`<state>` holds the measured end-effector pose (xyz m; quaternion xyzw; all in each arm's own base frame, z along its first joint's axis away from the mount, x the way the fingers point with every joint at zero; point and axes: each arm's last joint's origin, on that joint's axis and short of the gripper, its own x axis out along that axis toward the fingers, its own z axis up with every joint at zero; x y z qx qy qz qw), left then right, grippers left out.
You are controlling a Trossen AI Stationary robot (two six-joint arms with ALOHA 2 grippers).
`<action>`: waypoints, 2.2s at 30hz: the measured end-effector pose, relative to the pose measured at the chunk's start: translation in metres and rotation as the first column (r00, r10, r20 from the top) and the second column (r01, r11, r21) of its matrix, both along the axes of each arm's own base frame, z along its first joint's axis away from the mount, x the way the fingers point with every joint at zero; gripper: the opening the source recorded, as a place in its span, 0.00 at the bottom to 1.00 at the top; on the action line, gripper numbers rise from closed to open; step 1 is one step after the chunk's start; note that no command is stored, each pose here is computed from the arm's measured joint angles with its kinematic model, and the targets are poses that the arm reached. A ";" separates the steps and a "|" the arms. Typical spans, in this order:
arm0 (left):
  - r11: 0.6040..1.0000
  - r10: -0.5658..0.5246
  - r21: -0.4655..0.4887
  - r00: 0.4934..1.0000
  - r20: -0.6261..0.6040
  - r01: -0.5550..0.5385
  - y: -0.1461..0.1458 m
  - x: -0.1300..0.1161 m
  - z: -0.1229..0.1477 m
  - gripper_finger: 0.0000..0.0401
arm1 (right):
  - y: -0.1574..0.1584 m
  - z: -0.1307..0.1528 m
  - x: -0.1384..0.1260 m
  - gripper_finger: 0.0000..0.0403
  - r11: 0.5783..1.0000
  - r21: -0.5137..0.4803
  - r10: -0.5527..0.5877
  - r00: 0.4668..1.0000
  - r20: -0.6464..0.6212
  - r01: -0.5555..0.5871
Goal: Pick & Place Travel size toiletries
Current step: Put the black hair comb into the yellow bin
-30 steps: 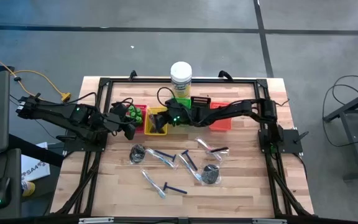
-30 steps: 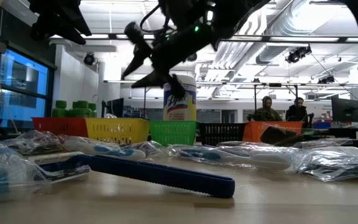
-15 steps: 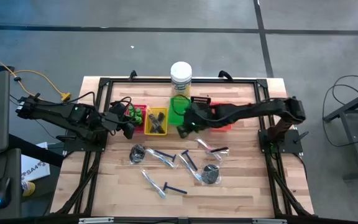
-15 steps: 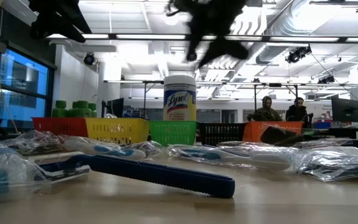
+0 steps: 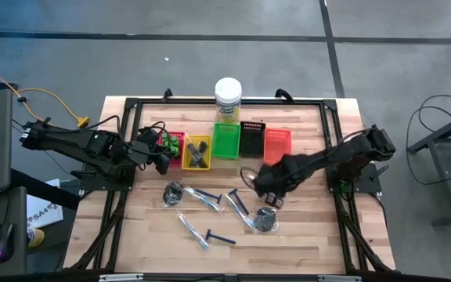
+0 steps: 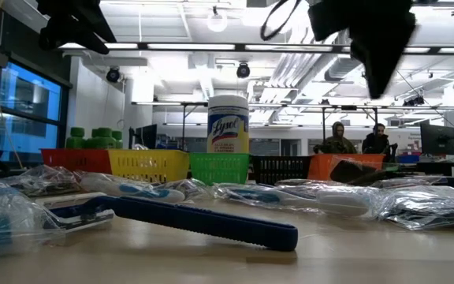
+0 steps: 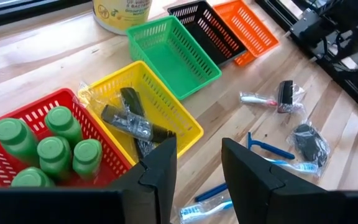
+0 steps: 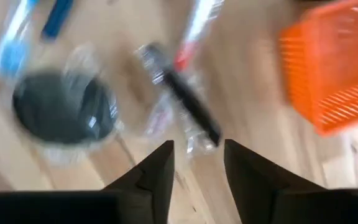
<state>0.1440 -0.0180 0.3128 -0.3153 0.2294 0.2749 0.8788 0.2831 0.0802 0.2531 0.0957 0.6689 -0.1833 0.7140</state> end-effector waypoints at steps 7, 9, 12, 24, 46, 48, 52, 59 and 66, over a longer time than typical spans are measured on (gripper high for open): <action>1.000 -0.001 0.005 1.000 -0.002 0.001 0.000 0.000 0.000 0.31 | 0.021 -0.034 -0.003 0.53 0.949 -0.104 0.304 0.951 0.064 -0.296; 1.000 -0.007 0.012 1.000 -0.005 0.007 0.000 0.000 0.000 0.31 | 0.027 -0.040 0.000 0.57 0.918 -0.139 0.388 0.916 0.105 -0.373; 1.000 -0.007 0.012 1.000 -0.005 0.007 0.000 0.000 0.000 0.31 | 0.031 -0.049 0.002 0.59 0.900 -0.129 0.432 0.888 0.158 -0.415; 1.000 -0.007 0.011 1.000 -0.004 0.007 0.000 0.000 0.000 0.31 | 0.022 -0.075 -0.001 0.56 0.903 -0.193 0.419 0.887 0.194 -0.384; 1.000 -0.020 0.004 1.000 -0.009 0.020 0.000 0.000 0.000 0.31 | 0.016 -0.106 0.012 0.54 0.887 -0.204 0.440 0.892 0.102 -0.414; 0.999 -0.036 -0.010 0.999 -0.006 0.036 -0.001 0.000 0.000 0.31 | 0.016 -0.106 0.012 0.50 0.888 -0.198 0.440 0.892 0.100 -0.416; 0.999 -0.038 -0.012 0.999 -0.003 0.038 -0.001 0.001 0.000 0.31 | 0.016 -0.106 0.012 0.43 0.886 -0.195 0.444 0.890 0.101 -0.420; 0.999 -0.039 -0.011 0.999 -0.013 0.039 -0.001 0.002 -0.001 0.31 | 0.016 -0.106 0.012 0.28 0.884 -0.195 0.450 0.888 0.098 -0.426; 0.999 -0.046 -0.007 0.999 -0.019 0.046 -0.002 0.004 -0.002 0.31 | 0.016 -0.106 0.012 0.17 0.883 -0.195 0.451 0.887 0.098 -0.427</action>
